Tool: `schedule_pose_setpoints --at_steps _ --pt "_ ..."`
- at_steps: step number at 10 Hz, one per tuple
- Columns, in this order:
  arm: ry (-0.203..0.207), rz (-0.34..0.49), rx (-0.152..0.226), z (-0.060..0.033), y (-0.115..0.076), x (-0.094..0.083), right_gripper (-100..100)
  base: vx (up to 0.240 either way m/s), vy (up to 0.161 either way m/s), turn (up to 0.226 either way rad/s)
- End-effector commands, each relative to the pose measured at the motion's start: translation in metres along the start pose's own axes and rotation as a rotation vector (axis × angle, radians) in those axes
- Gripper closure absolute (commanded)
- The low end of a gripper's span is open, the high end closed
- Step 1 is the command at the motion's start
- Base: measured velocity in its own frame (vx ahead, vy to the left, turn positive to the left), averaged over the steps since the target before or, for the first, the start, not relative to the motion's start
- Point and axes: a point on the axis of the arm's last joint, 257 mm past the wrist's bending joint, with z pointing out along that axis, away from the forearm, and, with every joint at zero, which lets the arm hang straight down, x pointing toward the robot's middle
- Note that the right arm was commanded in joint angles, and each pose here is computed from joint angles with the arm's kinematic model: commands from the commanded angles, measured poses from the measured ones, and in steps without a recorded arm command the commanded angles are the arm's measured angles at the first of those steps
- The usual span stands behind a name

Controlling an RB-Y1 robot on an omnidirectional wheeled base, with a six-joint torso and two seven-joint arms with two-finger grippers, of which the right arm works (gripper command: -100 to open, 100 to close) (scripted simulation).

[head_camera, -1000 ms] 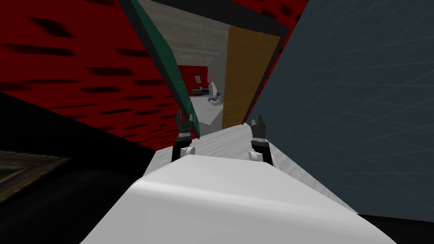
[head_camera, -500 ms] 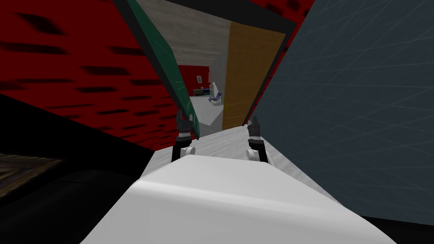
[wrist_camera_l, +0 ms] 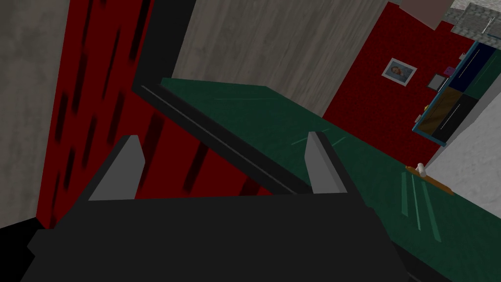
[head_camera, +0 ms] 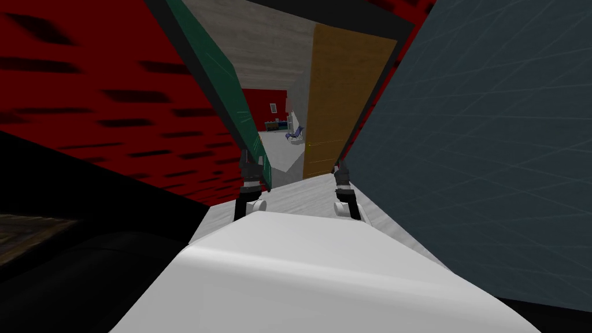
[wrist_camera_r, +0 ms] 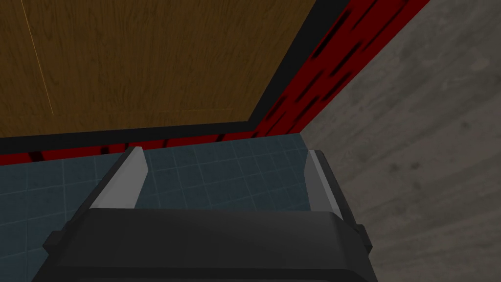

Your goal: Push the door open

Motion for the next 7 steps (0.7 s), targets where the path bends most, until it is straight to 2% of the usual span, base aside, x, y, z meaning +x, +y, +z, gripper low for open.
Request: schedule_pose_setpoints --at_steps 1,7 --pt "0.009 0.012 0.018 0.0023 -0.011 0.007 -100 0.100 -0.058 0.054" --pt "0.042 0.053 0.087 0.0107 -0.052 0.025 -100 0.088 -0.066 0.049"
